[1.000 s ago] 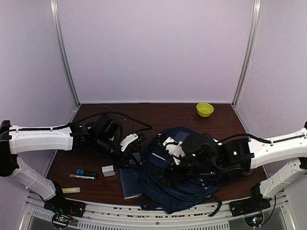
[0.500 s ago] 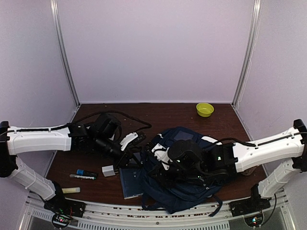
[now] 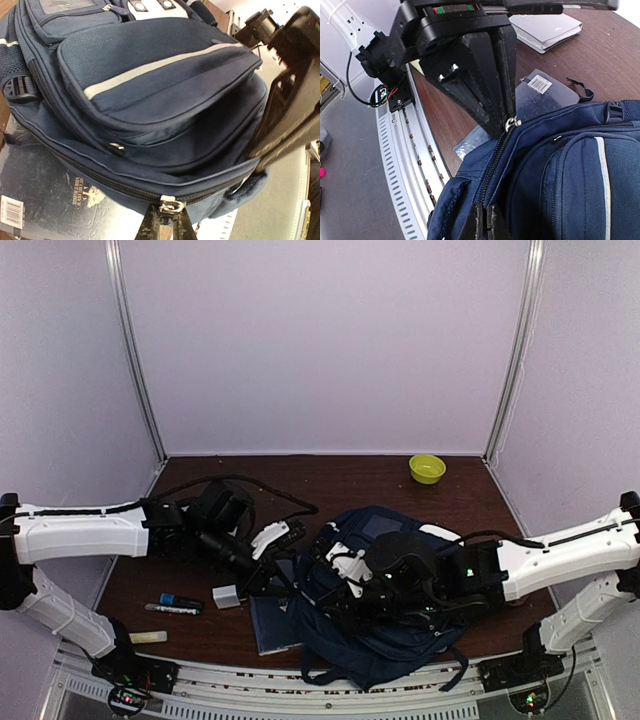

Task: Pack the student bag
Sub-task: Unzip the largest pocket of the student bag.

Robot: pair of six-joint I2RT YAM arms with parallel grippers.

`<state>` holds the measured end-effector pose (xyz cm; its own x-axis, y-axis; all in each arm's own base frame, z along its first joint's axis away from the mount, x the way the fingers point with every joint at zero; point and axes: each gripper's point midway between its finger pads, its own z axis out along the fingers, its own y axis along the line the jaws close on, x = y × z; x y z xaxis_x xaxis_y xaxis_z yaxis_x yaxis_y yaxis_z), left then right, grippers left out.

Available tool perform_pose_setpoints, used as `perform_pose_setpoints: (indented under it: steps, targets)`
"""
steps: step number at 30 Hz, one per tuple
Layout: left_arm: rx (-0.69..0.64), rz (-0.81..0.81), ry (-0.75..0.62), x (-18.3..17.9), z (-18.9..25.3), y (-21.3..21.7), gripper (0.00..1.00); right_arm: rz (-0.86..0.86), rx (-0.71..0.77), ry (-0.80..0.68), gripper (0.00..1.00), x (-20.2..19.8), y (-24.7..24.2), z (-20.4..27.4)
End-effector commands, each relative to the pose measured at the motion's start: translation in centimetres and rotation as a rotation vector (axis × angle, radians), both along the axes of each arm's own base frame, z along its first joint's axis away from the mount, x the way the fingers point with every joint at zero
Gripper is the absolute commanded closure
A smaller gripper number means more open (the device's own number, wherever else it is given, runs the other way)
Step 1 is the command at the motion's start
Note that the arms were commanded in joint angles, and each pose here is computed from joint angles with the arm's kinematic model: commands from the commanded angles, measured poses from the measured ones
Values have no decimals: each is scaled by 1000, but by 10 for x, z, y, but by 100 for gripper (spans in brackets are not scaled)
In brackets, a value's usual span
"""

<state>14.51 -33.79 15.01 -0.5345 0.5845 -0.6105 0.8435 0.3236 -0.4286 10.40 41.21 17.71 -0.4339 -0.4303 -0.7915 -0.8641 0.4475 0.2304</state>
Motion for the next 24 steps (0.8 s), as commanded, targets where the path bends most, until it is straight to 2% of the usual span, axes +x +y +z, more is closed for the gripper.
perform_pose_setpoints:
  steps: [1,6,16,24]
  targets:
    - [33,49,-123,19,10,10,100,46,55,6,100,-11,-8,18]
    - [114,107,-164,36,-3,16,100,80,65,12,100,-17,-9,23]
    - [161,155,-140,80,-40,1,100,102,88,5,100,-20,-7,37]
    - [123,170,-132,92,-45,-12,100,50,78,-30,100,-11,-14,40]
